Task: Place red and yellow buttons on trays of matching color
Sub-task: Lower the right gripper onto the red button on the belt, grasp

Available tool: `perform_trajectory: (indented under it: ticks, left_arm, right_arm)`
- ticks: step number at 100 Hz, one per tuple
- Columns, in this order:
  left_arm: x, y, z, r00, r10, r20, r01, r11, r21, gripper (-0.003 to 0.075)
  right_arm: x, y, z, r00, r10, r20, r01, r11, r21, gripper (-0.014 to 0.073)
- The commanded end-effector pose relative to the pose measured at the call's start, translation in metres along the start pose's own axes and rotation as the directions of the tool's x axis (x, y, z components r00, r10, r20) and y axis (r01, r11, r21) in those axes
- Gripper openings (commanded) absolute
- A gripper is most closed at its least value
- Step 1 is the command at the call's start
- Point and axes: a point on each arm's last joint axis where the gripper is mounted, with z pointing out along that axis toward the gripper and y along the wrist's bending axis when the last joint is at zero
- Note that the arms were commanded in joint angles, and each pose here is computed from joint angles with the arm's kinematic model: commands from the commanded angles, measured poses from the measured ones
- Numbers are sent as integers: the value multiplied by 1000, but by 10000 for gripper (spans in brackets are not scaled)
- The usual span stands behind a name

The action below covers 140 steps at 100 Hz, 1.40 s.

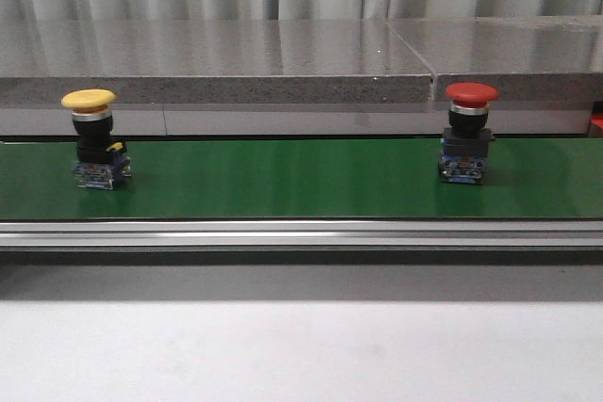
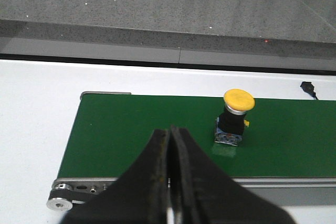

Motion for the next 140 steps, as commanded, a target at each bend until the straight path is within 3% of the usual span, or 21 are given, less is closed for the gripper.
perform_trajectory:
  ticks: [1,9,16,21,33,39,72,105,140]
  left_arm:
    - [-14,-2,-3,996,0,93,-1,1000,18,-19]
    - [-14,-2,-3,996,0,93,-1,1000,18,-19]
    - [-14,-2,-3,996,0,93,-1,1000,18,-19]
    - [-14,-2,-3,996,0,93,-1,1000,18,-19]
    - [-14,-2,-3,996,0,93,-1,1000,18,-19]
    - [-14,-2,-3,996,0,93,-1,1000,18,-19]
    - [-14,-2,-3,996,0,93,-1,1000,18,-19]
    - [-14,-2,-3,996,0,93,-1,1000,18,-19]
    - [-14,-2,-3,996,0,93,-1,1000,18,-19]
  right_arm:
    - [-13,0,-6,998,4,69,-5,1000,9,-64]
    - [-12,1,-6,999,4,53,-4,1000,-2,-28]
    - [-11,1,-6,999,4,48,-4,1000,-5,76]
    - [-11,1,-6,999,4,47,-4,1000,-6,188]
    - [-11,1,-6,999,5,51,-4,1000,-3,550]
    - [-11,1,-6,999,5,51,-4,1000,-3,672]
    - [-19,-2,7,1000,15,12,-15,1000,-12,634]
    - [-36,-16,67,985,47,-169,-55,997,-46,634]
    - [-32,-28,125,945,73,-320,-98,993,-62,634]
